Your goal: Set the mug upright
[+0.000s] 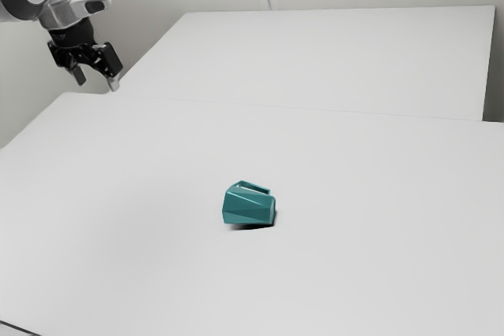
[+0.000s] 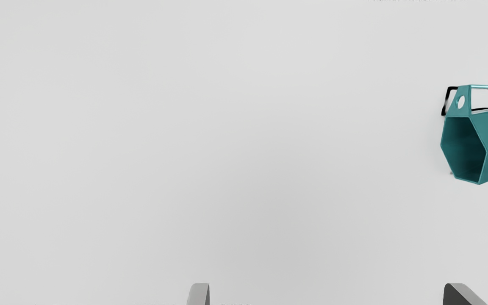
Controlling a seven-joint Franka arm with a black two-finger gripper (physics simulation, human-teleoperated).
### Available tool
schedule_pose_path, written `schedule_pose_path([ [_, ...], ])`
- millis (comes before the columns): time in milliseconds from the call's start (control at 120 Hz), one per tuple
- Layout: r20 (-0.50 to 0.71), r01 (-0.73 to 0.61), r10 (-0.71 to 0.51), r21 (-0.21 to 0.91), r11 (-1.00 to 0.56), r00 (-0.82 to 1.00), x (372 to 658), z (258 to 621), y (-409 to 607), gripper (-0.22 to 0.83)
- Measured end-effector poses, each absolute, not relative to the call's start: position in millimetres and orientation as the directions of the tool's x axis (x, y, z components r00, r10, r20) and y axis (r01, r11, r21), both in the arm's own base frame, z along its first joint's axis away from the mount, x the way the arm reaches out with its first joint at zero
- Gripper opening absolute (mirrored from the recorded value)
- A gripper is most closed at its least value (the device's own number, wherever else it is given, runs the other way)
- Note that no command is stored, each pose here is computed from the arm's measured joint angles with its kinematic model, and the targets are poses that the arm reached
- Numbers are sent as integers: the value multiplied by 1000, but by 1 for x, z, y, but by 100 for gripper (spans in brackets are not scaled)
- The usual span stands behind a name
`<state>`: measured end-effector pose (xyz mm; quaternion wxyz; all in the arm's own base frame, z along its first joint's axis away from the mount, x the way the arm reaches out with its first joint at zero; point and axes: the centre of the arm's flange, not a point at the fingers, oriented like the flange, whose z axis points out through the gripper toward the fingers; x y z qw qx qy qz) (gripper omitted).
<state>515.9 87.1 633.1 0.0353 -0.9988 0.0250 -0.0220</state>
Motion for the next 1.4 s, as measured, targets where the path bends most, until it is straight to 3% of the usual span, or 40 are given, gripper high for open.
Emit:
schedule_pose_path([
  [392, -22, 27, 28, -29, -999, 999, 516, 595, 52, 62],
  [767, -167, 222, 175, 331, -917, 970, 516, 485, 70, 62],
  [1150, -127, 144, 87, 558, -817, 988, 539, 386, 74, 62],
  [1400, -94, 73, 15, 646, -760, 995, 545, 343, 44, 61],
])
